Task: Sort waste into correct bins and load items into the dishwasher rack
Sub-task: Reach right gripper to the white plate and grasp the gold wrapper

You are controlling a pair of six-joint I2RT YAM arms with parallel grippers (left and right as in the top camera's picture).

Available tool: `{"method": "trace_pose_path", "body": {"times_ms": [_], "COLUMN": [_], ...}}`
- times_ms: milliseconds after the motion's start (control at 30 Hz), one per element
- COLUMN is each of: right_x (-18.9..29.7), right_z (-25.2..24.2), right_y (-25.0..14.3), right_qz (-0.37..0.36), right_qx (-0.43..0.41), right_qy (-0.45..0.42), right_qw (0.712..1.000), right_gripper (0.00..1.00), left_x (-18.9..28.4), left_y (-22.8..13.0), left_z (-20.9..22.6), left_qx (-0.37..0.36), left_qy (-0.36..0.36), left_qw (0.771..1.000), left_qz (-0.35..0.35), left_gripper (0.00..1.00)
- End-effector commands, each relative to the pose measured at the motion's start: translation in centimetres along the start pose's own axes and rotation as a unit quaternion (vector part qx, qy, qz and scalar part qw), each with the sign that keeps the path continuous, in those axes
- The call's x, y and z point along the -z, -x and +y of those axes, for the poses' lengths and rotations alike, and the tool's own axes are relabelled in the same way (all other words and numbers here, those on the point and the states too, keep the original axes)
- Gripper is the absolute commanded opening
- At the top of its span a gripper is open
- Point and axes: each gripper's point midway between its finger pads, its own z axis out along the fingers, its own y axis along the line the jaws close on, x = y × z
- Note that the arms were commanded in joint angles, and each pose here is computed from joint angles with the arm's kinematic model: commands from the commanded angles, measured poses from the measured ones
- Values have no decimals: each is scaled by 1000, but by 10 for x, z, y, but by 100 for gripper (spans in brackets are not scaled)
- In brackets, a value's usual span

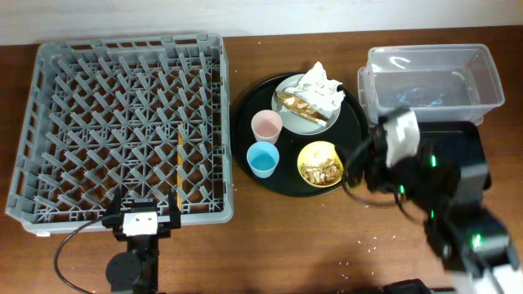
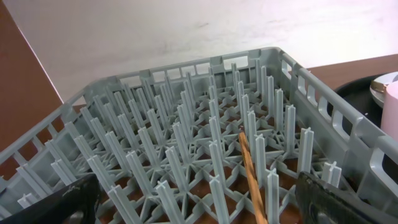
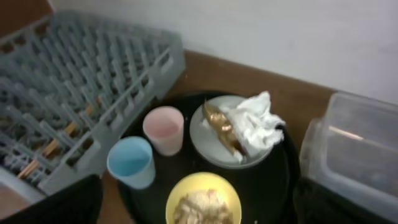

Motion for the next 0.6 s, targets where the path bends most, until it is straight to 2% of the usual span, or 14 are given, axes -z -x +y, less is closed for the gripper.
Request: {"method": "trace_pose_path", "body": {"times_ms": [0,133,367,567], "right_x": [-15,-41,-92,-137], "right_z": [3,-7,-24,-38], "right_y": [27,33,36,5], "right_qz": [48,137,168,212], "right_qx": [16,-15,-27,-1], "right_qy": [36,47,51,57], "right_qw": [998,989,984,976], "right_gripper": [99,99,98,99], "left_x": [0,0,0,0], "left_y": [-1,-1,-1,-1], "left_z": [0,0,0,0], "left_qx": [-7,-7,-7,-7], "left_qy": [-2,-2,-2,-2], "left_qw": [1000,1000,1000,1000], "left_qz": [-2,-2,-2,-2], "left_gripper": [99,99,99,99]}}
